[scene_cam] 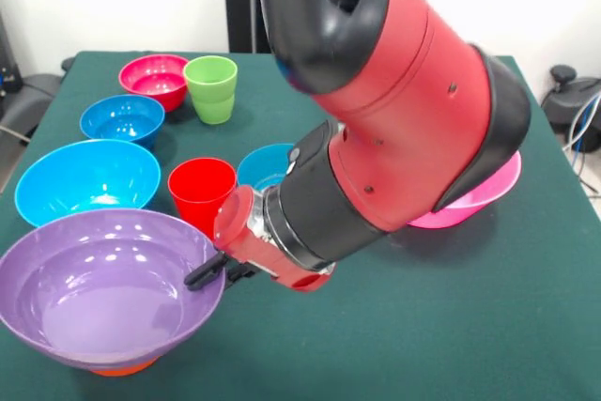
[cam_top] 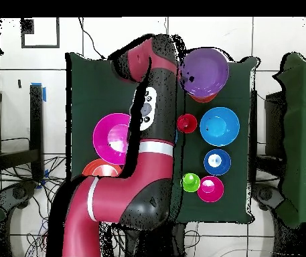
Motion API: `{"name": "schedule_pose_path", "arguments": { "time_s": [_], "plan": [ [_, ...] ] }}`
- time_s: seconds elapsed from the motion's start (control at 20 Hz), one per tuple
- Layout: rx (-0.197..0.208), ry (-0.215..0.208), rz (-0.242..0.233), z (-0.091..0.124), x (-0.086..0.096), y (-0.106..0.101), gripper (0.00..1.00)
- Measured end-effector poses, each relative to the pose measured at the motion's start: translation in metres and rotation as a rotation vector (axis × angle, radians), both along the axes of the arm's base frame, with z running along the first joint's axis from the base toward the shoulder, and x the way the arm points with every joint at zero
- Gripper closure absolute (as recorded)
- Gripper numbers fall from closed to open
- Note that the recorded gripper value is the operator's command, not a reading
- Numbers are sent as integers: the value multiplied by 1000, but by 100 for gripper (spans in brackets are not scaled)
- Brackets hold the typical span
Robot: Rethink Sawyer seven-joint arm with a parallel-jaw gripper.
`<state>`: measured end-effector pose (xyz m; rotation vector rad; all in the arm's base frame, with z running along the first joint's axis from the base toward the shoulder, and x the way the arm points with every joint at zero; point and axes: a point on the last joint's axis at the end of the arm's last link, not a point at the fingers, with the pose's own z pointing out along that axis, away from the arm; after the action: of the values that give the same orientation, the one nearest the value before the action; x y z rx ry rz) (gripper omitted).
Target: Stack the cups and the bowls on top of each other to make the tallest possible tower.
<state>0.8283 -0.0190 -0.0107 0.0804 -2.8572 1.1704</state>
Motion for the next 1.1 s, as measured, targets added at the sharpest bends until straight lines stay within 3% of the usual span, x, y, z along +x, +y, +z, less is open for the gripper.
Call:
{"name": "schedule_pose_path", "arguments": {
  "time_s": [0.35,0.65,1.1],
  "plan": [
    [-8,86,-15,-37,-19,1,100],
    [-23,149,-20,-42,-25,1,100],
    [-49,155,10,-28,-16,-1,100]
  ]
}}
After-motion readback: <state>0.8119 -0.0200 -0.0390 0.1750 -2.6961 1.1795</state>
